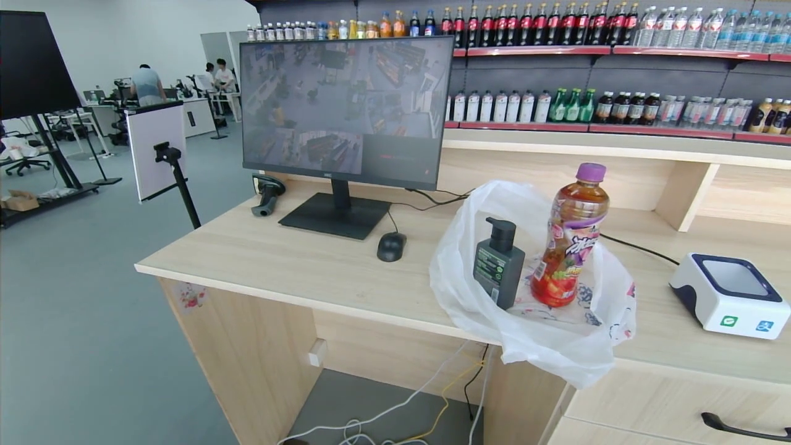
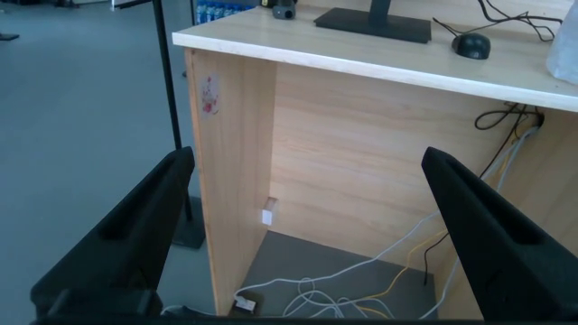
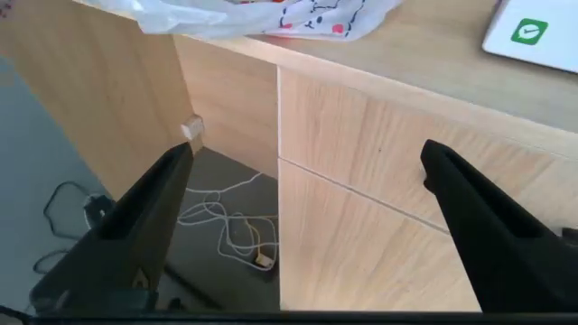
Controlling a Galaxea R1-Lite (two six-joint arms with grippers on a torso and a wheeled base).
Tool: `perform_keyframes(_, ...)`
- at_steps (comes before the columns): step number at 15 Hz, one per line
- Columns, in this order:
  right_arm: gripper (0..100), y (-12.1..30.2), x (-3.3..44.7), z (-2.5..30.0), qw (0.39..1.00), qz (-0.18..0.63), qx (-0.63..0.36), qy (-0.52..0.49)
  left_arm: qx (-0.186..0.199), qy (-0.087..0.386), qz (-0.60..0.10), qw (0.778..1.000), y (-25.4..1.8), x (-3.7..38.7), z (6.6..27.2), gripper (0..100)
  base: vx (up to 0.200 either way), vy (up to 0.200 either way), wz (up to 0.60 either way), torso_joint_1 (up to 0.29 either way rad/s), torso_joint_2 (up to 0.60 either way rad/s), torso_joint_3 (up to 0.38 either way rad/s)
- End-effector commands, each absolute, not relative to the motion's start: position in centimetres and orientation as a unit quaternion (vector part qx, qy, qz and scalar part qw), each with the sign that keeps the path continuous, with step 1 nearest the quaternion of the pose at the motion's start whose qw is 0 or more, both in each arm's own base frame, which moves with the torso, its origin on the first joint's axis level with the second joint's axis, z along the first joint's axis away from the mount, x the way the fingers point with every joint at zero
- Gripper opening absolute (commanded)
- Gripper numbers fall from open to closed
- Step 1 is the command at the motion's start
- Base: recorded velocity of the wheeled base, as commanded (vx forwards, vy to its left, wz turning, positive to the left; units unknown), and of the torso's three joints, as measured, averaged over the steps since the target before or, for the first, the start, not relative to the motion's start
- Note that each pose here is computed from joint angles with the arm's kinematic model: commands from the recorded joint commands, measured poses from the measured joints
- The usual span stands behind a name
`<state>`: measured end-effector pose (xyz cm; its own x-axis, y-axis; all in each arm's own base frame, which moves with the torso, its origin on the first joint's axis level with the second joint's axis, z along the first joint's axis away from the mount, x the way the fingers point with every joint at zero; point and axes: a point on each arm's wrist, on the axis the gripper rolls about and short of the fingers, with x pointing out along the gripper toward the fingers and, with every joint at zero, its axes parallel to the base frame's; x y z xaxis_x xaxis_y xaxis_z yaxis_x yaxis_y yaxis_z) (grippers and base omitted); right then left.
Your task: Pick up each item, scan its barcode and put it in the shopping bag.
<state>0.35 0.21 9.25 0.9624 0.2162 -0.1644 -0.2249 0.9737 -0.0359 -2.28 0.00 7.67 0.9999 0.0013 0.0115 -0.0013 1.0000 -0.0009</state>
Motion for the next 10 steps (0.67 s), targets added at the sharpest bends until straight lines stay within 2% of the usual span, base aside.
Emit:
perform_keyframes(1, 100, -0.19, -1.35, 7.8, 0.996, 0.064, -0.014, 0.057, -0.001, -0.006, 0.001, 1.0, 0.0, -2.28, 7.67, 100, 0.0, 0.0, 0.0, 0.0, 0.0, 0.0)
perform_keyframes(3, 100, -0.07, -0.92, 7.86, 0.996, 0.028, -0.01, 0.086, 0.0, -0.006, 0.001, 1.0, 0.0, -2.28, 7.67, 100, 0.0, 0.0, 0.0, 0.0, 0.0, 0.0)
perform_keyframes(6, 100, 0.13, -1.25, 7.8, 0.996, -0.058, -0.003, 0.066, 0.0, -0.006, 0.001, 1.0, 0.0, -2.28, 7.67, 100, 0.0, 0.0, 0.0, 0.0, 0.0, 0.0)
perform_keyframes(10, 100, 0.03, -1.66, 7.71, 0.998, -0.039, -0.003, 0.041, 0.001, -0.006, 0.001, 1.0, 0.0, -2.28, 7.67, 100, 0.0, 0.0, 0.0, 0.0, 0.0, 0.0)
